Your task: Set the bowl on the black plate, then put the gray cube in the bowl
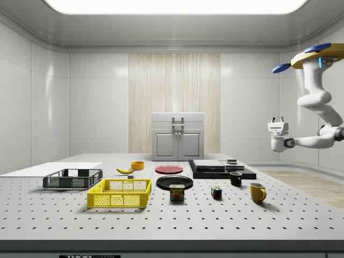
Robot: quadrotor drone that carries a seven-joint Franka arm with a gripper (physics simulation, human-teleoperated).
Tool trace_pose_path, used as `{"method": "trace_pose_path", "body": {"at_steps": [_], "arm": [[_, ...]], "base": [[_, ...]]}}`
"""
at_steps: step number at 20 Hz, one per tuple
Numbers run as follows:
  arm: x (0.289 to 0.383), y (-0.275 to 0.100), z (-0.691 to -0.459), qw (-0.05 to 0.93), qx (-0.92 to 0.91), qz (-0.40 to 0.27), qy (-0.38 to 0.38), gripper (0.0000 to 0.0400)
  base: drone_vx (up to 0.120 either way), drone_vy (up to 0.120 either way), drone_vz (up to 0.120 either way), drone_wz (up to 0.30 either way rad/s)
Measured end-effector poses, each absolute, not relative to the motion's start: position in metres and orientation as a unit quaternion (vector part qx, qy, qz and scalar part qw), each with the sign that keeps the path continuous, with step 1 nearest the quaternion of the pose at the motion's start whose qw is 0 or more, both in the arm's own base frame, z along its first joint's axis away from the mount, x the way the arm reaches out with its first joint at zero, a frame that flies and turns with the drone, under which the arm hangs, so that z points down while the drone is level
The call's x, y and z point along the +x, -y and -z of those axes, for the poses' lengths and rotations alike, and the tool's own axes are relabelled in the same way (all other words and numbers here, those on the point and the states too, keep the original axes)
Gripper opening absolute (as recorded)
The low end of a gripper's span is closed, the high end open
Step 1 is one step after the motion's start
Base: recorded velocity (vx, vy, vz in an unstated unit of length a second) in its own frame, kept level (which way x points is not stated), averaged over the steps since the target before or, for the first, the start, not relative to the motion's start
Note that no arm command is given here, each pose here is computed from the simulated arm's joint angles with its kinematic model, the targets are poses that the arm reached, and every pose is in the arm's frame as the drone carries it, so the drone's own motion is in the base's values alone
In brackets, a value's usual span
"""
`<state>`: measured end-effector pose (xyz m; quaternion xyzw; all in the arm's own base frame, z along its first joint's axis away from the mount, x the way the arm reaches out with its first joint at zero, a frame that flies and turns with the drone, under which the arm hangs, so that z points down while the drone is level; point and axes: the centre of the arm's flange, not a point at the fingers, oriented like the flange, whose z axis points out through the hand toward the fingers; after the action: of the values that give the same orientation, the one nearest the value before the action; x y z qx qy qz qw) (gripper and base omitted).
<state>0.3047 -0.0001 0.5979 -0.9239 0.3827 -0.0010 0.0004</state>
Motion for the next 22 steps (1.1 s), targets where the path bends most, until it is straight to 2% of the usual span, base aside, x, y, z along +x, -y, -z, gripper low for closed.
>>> {"method": "trace_pose_path", "body": {"at_steps": [3, 8, 10, 15, 22], "arm": [[0.3014, 0.000, -0.620, 0.001, -0.924, 0.002, -0.383, 0.0400], [0.3017, 0.000, -0.654, 0.002, -0.924, 0.004, -0.383, 0.0400], [0.3025, 0.000, -0.664, 0.002, -0.924, 0.005, -0.383, 0.0400], [0.3039, 0.000, -0.681, 0.003, -0.924, 0.006, -0.383, 0.0400], [0.3042, 0.000, -0.689, 0.004, -0.924, 0.009, -0.383, 0.0400]], "base": [[0.000, 0.000, 0.000, 0.000], [0.000, 0.000, 0.000, 0.000], [0.100, 0.000, 0.000, 0.000], [0.120, -0.112, 0.000, 0.000], [0.120, -0.120, 0.000, 0.000]]}}
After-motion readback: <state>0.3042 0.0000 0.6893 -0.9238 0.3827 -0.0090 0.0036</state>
